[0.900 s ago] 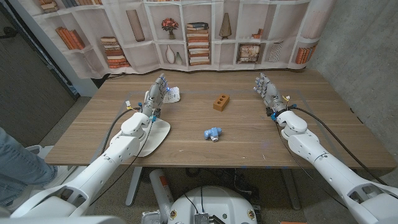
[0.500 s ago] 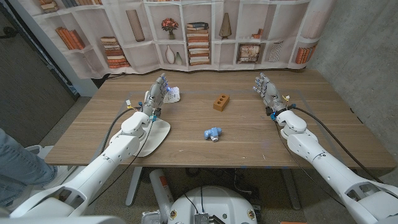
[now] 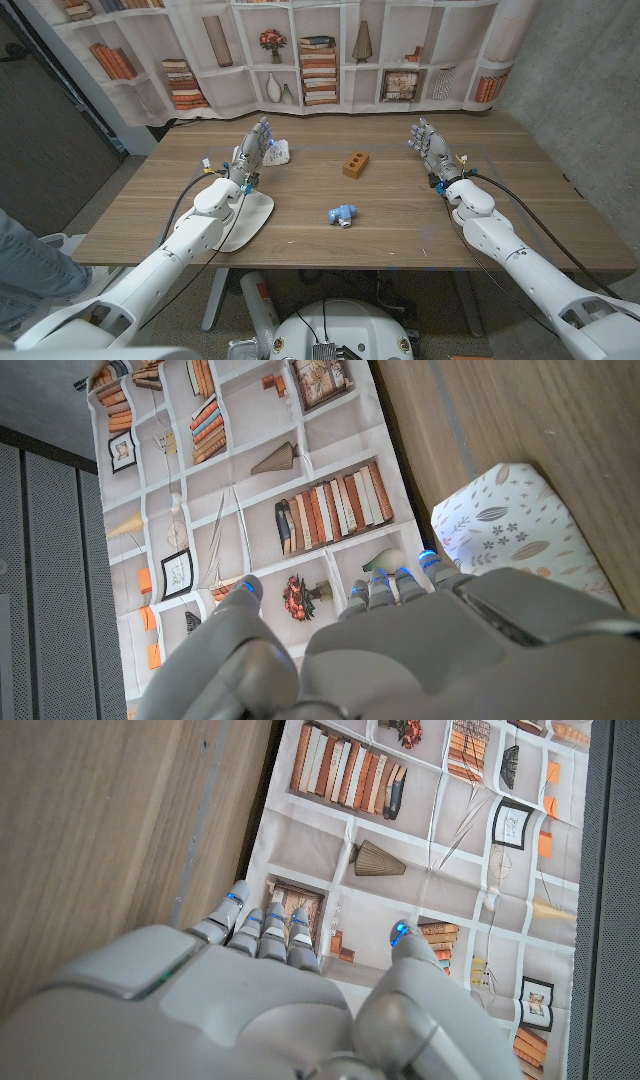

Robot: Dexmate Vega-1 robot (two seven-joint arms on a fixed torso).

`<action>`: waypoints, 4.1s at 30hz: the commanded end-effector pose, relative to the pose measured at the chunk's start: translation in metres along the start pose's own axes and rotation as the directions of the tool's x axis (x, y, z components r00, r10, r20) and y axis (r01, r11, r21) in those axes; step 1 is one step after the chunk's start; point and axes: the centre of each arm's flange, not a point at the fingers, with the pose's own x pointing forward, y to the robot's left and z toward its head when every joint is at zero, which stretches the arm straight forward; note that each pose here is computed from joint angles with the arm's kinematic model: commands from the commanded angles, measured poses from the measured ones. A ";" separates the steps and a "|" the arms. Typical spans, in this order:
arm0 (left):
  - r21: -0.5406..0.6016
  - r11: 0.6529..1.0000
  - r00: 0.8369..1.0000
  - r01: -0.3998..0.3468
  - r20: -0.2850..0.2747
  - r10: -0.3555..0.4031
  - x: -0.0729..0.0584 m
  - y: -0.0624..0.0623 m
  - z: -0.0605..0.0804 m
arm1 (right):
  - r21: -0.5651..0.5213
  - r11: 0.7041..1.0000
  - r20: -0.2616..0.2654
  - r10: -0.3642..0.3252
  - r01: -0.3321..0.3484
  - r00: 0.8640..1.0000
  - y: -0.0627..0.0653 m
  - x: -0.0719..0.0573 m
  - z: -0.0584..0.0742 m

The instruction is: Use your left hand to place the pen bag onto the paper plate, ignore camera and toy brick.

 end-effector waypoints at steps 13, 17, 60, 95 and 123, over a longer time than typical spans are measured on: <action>0.062 0.998 0.999 -0.003 0.052 -0.001 -0.009 0.005 0.027 | -0.006 1.000 0.002 -0.016 0.016 1.000 -0.001 -0.010 0.001; 0.067 0.998 0.998 -0.001 0.063 -0.003 -0.010 0.006 0.031 | -0.008 1.000 0.000 -0.018 0.018 1.000 -0.001 -0.011 0.002; 0.253 0.962 0.993 -0.099 0.086 0.079 -0.030 0.049 0.065 | -0.002 1.000 -0.006 -0.027 0.027 1.000 0.003 -0.011 -0.006; 0.423 0.895 0.987 -0.141 0.127 0.095 -0.049 0.070 0.097 | -0.009 0.999 0.005 -0.041 0.041 0.999 0.011 -0.016 0.000; 0.595 0.781 0.982 -0.188 0.135 0.133 -0.037 0.068 0.094 | -0.009 0.999 0.024 -0.048 0.048 0.999 0.014 -0.018 0.001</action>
